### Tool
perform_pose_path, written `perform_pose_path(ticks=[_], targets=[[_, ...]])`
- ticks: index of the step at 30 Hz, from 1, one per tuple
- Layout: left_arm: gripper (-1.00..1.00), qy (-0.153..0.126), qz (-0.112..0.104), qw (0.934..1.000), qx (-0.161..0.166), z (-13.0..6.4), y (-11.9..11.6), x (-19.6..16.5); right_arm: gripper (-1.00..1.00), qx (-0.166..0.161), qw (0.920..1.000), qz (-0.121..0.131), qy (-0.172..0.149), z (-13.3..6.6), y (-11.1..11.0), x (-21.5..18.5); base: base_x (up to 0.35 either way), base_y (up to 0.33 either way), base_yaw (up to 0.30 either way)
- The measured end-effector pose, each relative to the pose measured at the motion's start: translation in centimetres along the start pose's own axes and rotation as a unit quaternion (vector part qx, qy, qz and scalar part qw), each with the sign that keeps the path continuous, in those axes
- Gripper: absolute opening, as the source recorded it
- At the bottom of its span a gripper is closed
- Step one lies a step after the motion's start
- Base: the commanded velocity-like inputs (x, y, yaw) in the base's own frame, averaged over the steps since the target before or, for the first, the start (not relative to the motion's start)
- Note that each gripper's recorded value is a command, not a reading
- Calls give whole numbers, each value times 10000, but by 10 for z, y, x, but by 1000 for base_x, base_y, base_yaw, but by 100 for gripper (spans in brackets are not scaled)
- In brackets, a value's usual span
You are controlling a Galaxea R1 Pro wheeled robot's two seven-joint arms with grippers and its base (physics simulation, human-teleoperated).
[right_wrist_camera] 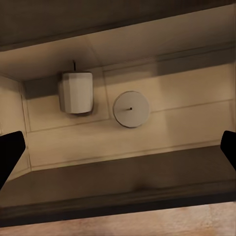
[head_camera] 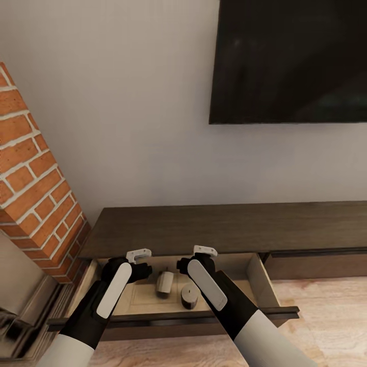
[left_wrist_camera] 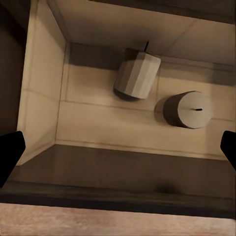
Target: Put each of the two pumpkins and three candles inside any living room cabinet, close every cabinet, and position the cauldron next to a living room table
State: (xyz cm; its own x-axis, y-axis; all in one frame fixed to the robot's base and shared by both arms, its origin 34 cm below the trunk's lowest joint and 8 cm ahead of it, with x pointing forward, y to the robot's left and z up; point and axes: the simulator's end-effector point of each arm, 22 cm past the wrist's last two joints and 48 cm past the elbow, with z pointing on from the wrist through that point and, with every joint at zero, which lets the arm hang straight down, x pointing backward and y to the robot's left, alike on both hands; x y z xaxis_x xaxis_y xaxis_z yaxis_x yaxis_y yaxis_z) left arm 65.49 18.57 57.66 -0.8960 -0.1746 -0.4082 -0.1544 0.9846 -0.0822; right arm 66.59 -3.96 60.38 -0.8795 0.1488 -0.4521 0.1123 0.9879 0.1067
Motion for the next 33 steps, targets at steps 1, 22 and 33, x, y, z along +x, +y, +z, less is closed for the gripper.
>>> perform_pose_path(ticks=[1,22,33], targets=[[100,0,0,10000,1,-2,0,-1,100,0,10000,1,-1,-2,0,-1,0,0,0],[100,8,-2,10000,2,-36,-5,-23,100,-9,10000,-2,2,-35,6,-25,-78,0,0],[100,10,-7,10000,0,-54,-6,-33,100,-11,10000,-3,3,-52,8,-36,-305,0,0]])
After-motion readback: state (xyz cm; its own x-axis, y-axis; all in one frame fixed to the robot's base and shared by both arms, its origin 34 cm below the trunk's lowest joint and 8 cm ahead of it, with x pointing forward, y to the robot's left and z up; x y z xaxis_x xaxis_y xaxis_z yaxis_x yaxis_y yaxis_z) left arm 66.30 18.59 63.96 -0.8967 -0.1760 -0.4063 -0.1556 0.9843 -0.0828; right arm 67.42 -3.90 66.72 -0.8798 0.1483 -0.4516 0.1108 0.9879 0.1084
